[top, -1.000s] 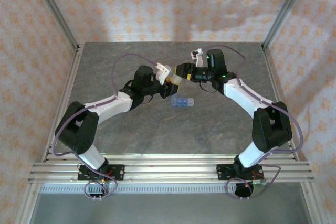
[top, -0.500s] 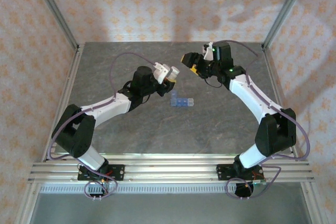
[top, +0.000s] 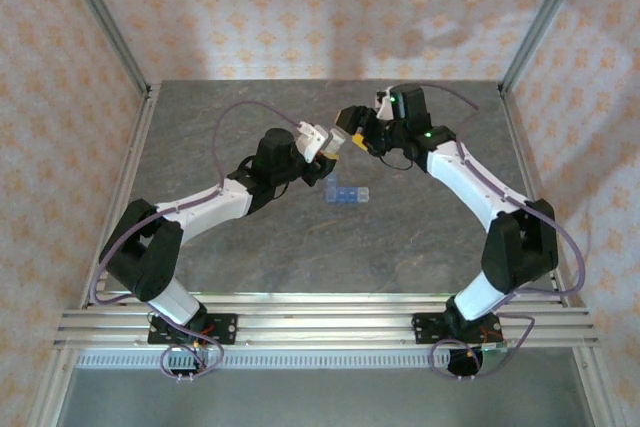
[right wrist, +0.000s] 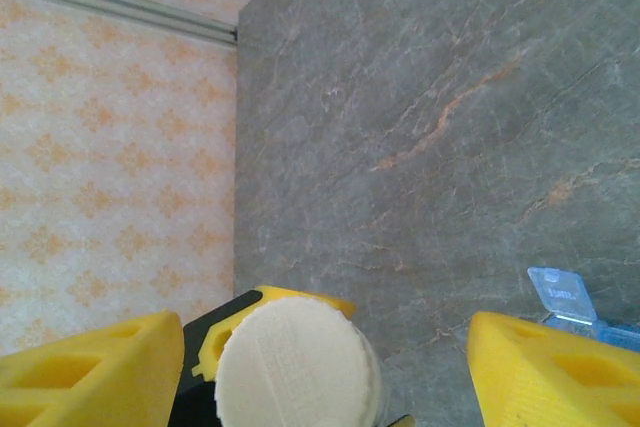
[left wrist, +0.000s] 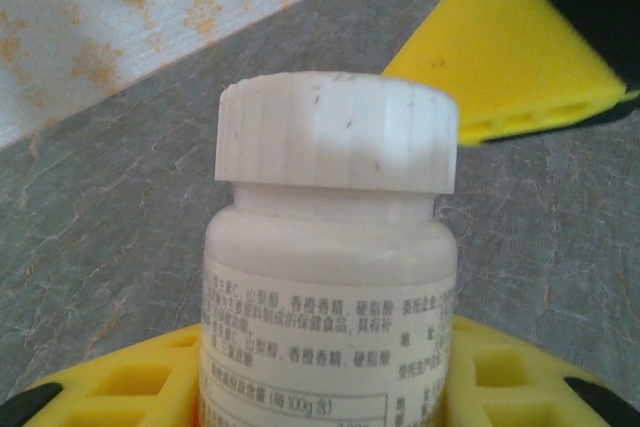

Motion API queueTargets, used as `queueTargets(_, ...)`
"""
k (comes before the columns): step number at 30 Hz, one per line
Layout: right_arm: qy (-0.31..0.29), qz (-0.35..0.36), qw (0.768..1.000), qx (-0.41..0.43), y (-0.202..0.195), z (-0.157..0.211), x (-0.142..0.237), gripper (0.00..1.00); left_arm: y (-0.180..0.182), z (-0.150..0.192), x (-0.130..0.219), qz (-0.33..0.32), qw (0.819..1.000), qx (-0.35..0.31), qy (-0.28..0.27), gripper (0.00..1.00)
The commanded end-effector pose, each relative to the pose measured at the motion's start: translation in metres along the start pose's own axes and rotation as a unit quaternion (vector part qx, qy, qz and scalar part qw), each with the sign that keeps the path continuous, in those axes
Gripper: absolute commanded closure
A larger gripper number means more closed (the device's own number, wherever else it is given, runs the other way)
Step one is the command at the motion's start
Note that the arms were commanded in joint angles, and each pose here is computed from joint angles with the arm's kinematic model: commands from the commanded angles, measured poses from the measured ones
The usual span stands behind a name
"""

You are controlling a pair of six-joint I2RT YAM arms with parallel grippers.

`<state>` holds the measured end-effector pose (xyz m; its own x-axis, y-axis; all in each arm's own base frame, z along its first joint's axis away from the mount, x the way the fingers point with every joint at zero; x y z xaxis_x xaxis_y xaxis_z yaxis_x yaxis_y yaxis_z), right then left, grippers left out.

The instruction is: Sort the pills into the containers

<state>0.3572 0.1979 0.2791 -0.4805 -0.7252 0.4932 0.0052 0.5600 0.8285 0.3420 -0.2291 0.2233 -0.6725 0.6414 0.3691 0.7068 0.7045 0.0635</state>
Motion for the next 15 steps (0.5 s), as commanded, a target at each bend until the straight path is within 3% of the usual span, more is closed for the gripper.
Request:
queueTargets(1,-0.01,-0.007,1.0,0.008,0.0112,-0.0024,-0.0029,0.27,0.0001,-0.0125,-0.0008,-0.011,0.999,-0.016,-0.025,1.0)
queueTargets(10,0.0,-0.009,1.0,0.013,0.0125,0.0028,-0.0067,0.36,-0.0012,-0.0143,-0.0043,-0.006,1.0,-0.013,-0.027,1.0)
queueTargets(15,0.005,-0.009,1.0,0.016,0.0105,0.0051,-0.0072,0.49,-0.0021,-0.0139,-0.006,-0.005,1.0,-0.012,-0.026,1.0)
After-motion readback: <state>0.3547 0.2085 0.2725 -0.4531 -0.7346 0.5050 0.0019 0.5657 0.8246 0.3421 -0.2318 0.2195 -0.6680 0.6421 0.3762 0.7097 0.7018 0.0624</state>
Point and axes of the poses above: each hand's point on the last joint's axis, 136 mm out from that joint toward the fingers, its own x axis back along the fingers, its own y axis along the line the jaws close on, z = x × y, the point moved 8 cm from there along x, back along the fingers, and after that the axes turned 3 degrees about -x, right-handed, at the moved point
